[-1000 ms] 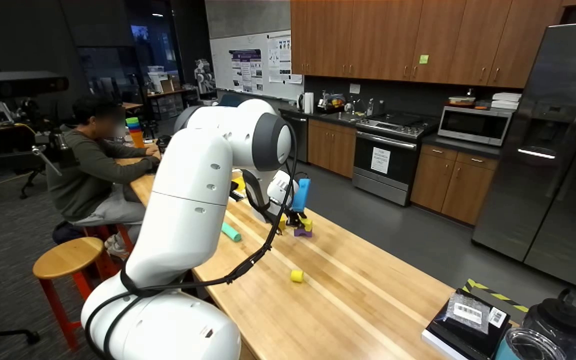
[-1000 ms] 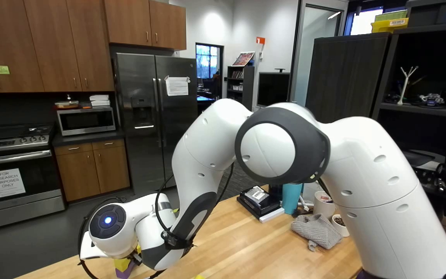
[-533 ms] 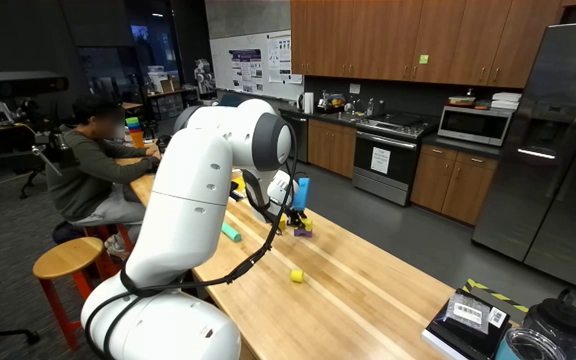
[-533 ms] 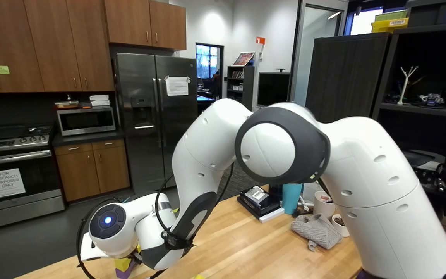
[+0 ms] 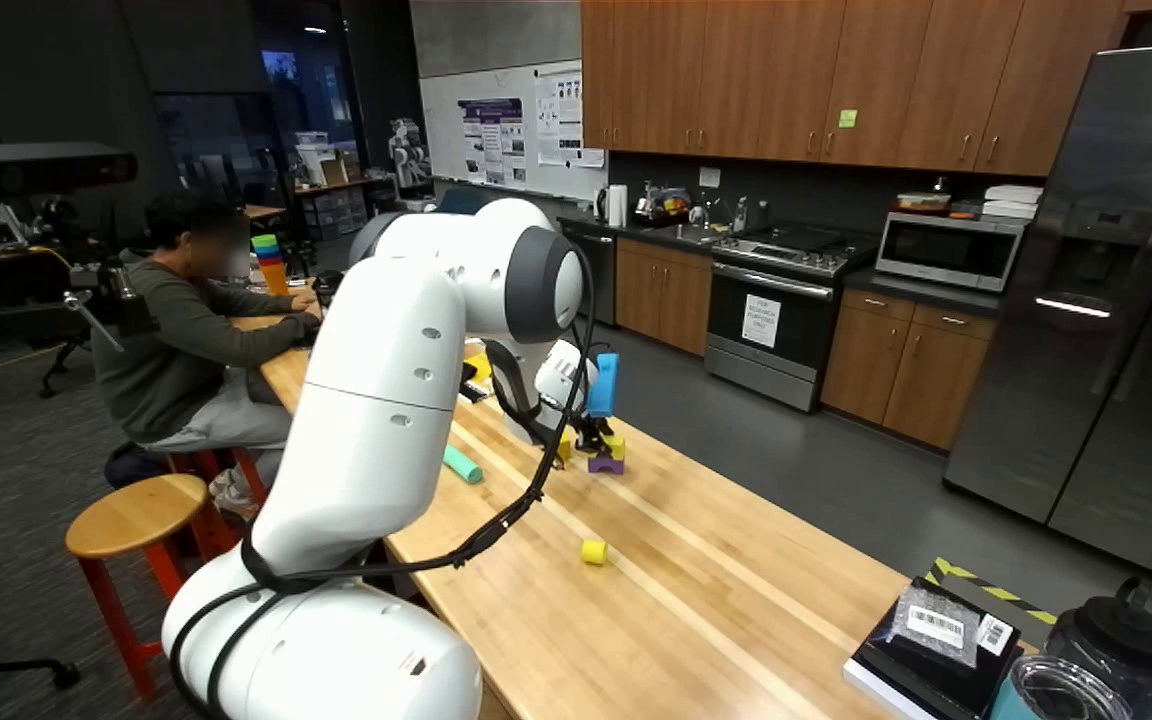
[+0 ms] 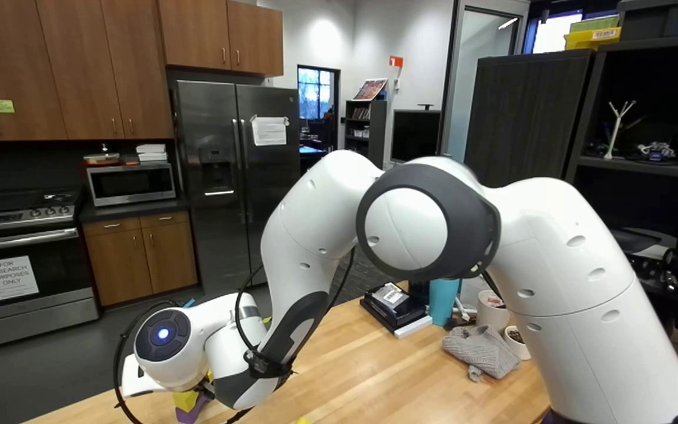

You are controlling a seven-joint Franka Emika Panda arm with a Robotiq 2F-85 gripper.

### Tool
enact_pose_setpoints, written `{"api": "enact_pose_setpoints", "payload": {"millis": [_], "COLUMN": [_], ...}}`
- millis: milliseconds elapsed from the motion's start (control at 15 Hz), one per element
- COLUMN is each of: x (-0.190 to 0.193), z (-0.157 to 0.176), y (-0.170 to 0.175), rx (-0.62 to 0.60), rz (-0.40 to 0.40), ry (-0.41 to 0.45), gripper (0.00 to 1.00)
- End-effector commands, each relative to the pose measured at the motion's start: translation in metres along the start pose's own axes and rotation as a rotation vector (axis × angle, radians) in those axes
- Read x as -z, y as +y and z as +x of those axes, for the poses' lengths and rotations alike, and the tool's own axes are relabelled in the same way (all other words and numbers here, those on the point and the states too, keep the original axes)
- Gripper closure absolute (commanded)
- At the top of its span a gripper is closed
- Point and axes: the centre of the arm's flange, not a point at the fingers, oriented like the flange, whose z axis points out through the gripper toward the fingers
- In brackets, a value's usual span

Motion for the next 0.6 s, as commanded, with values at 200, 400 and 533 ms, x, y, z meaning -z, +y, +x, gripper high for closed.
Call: {"api": "enact_pose_setpoints", "payload": {"millis": [200, 400, 533], "x": [-0.0009, -0.0026, -0.0034], "z": [-0.0071, -0.0061, -0.0058], "y": [0.0074, 0.0072, 0.0073], "rx": [0.018, 0.017, 0.018], "rz": [-0.003, -0.003, -0.004], "ry": [0.005, 0.009, 0.011], "gripper": [0.84, 0.84, 0.84]}}
